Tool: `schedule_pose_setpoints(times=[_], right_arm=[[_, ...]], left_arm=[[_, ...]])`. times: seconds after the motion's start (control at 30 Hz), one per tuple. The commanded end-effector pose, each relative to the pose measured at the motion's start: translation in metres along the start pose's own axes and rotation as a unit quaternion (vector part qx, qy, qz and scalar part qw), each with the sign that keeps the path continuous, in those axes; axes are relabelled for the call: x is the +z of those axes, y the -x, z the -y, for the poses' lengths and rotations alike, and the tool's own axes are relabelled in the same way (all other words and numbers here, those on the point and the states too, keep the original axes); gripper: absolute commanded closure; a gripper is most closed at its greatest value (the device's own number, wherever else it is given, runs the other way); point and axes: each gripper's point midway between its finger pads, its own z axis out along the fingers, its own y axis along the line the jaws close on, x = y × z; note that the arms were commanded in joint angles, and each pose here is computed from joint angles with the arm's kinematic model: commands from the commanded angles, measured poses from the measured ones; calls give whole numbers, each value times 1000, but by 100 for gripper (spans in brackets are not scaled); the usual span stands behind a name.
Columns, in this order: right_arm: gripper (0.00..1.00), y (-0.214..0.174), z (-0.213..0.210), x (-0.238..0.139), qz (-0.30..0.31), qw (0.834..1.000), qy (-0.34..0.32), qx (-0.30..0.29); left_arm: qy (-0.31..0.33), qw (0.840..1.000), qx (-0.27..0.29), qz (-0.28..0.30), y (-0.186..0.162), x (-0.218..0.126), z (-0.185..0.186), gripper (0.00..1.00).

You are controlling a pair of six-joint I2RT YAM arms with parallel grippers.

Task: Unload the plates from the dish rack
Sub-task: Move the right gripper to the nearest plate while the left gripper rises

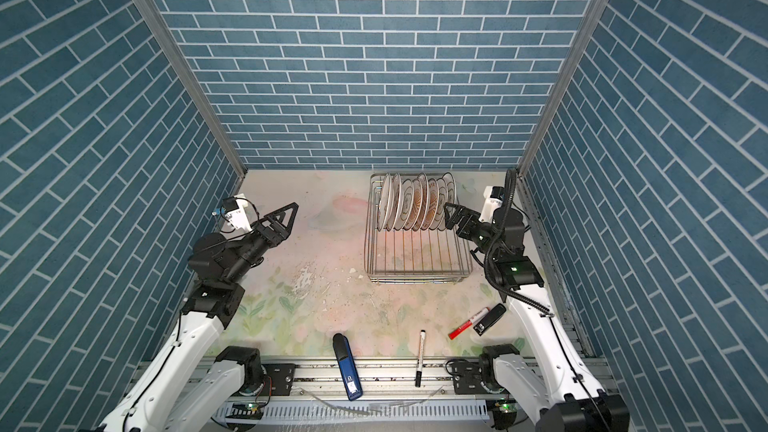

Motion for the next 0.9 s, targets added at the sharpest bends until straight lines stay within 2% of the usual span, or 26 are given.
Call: schedule_pose_setpoints(times=[0.0, 0.17, 0.3, 0.5, 0.7, 0.87], right_arm=[[1, 7, -13, 6, -13, 999, -22, -45], [3, 7, -42, 20, -29, 996, -27, -85], [3, 4, -60, 33, -37, 990, -54, -125], [4, 1, -79, 51, -48, 975, -105, -188], [7, -11, -98, 86, -73, 958, -134, -241], [15, -20, -110, 117, -88, 947, -148, -272]], left_arm=[[23, 998, -41, -43, -12, 0, 1, 0], [7, 996, -35, -85, -30, 9, 25, 0], [6, 994, -52, -92, -54, 23, 10, 0], [-16, 995, -86, -45, -63, 40, -6, 0], [-31, 989, -130, -71, -104, 59, -31, 0], [-33, 986, -129, -104, -125, 64, -41, 0]])
